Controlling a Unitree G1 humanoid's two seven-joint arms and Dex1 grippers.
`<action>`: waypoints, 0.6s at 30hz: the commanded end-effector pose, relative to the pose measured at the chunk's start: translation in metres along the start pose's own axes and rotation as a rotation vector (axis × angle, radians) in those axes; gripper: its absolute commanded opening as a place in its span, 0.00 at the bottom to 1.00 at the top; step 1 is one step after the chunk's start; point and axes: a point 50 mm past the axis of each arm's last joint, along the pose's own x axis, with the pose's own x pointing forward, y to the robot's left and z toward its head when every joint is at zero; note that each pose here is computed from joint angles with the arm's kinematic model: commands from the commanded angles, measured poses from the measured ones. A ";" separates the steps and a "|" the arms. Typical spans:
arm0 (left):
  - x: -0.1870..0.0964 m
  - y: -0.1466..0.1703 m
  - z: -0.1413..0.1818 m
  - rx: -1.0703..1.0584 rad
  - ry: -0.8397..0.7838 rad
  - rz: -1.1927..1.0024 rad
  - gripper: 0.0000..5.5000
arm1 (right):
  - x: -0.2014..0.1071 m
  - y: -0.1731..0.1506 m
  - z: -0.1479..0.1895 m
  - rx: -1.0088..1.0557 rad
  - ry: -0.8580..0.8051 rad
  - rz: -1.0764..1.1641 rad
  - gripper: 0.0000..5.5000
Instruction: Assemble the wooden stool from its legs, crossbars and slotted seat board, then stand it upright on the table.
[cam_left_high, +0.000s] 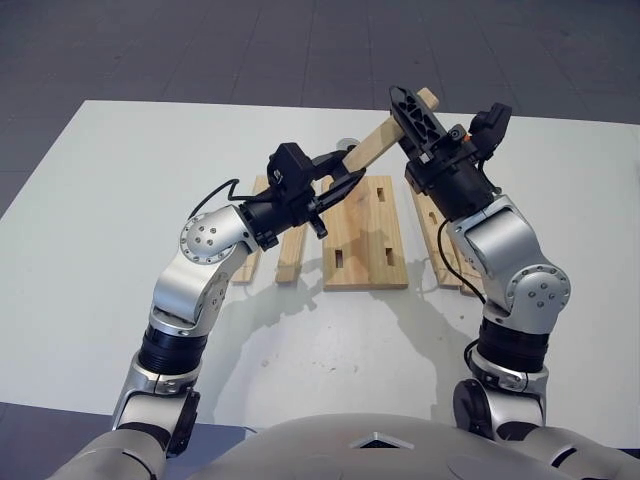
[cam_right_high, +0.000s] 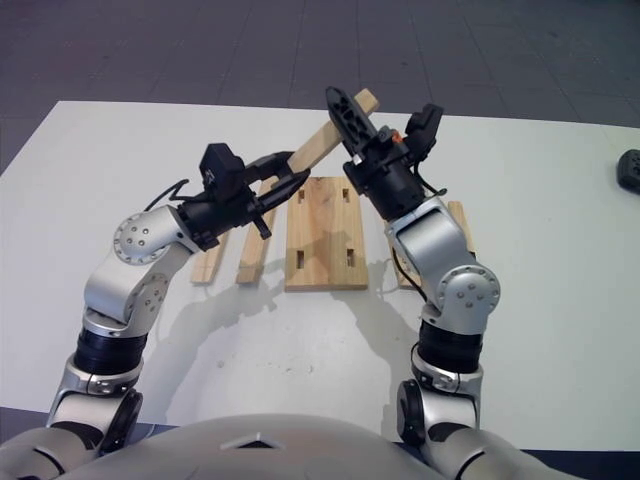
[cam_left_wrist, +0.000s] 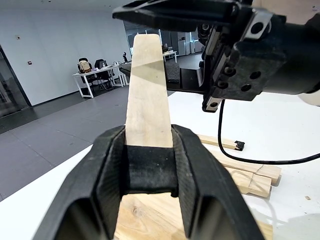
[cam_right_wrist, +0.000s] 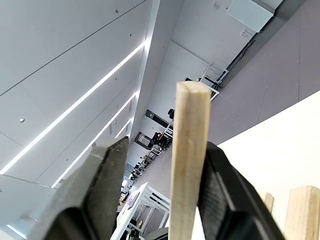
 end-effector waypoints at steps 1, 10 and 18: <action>0.000 0.000 -0.001 0.012 0.014 -0.001 0.24 | -0.001 0.004 0.002 0.006 0.015 0.038 0.27; 0.000 -0.001 -0.006 0.005 0.021 0.013 0.24 | -0.001 0.005 0.008 -0.011 0.006 0.061 0.08; -0.004 0.001 -0.014 -0.023 0.062 0.041 0.36 | -0.005 -0.007 0.027 -0.106 -0.101 -0.028 0.08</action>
